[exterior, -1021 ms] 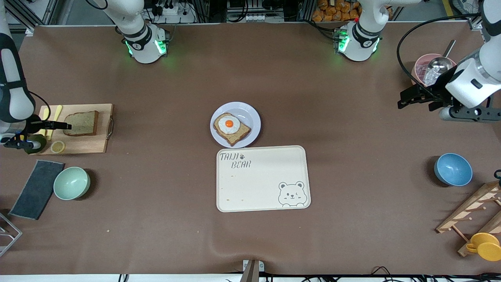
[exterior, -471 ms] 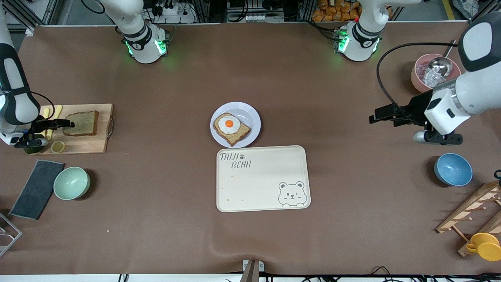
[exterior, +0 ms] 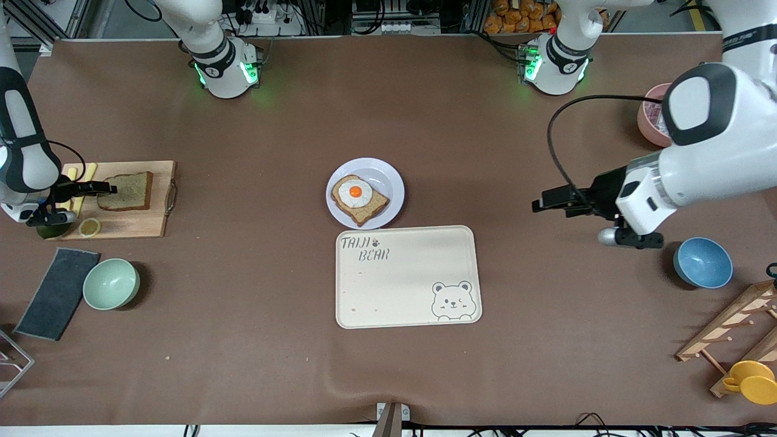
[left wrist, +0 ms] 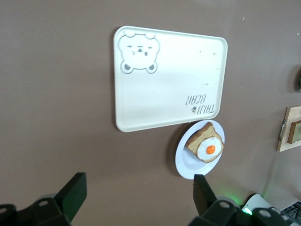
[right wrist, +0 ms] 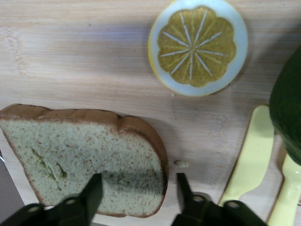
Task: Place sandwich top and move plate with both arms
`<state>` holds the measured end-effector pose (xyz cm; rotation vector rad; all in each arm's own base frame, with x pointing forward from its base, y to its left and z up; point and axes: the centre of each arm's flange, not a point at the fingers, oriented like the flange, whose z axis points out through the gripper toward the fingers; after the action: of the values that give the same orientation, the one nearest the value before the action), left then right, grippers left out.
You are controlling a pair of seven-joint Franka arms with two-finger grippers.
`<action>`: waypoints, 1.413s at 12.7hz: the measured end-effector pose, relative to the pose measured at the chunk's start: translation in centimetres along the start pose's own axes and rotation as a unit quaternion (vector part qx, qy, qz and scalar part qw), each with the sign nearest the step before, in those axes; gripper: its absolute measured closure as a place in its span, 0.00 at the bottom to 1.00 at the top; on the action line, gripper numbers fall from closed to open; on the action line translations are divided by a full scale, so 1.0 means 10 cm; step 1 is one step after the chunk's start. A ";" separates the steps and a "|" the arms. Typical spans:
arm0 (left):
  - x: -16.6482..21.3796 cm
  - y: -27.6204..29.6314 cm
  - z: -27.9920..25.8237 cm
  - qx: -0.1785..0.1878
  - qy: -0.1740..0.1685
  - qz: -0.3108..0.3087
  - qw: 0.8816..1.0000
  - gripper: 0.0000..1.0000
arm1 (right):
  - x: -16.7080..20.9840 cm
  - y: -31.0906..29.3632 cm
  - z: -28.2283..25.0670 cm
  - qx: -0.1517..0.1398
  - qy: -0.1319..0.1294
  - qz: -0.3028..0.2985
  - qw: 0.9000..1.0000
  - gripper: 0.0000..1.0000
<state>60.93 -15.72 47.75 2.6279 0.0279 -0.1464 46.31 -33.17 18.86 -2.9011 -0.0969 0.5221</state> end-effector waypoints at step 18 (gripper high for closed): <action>-0.12 -0.27 1.23 -0.149 -0.033 -0.075 0.985 0.00 | 0.10 -0.54 -0.89 -0.007 0.013 -0.048 0.999 0.96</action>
<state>58.43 -19.35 35.85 2.3197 0.2103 -0.2601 50.22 -29.34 27.73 -2.8988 -0.2347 0.4689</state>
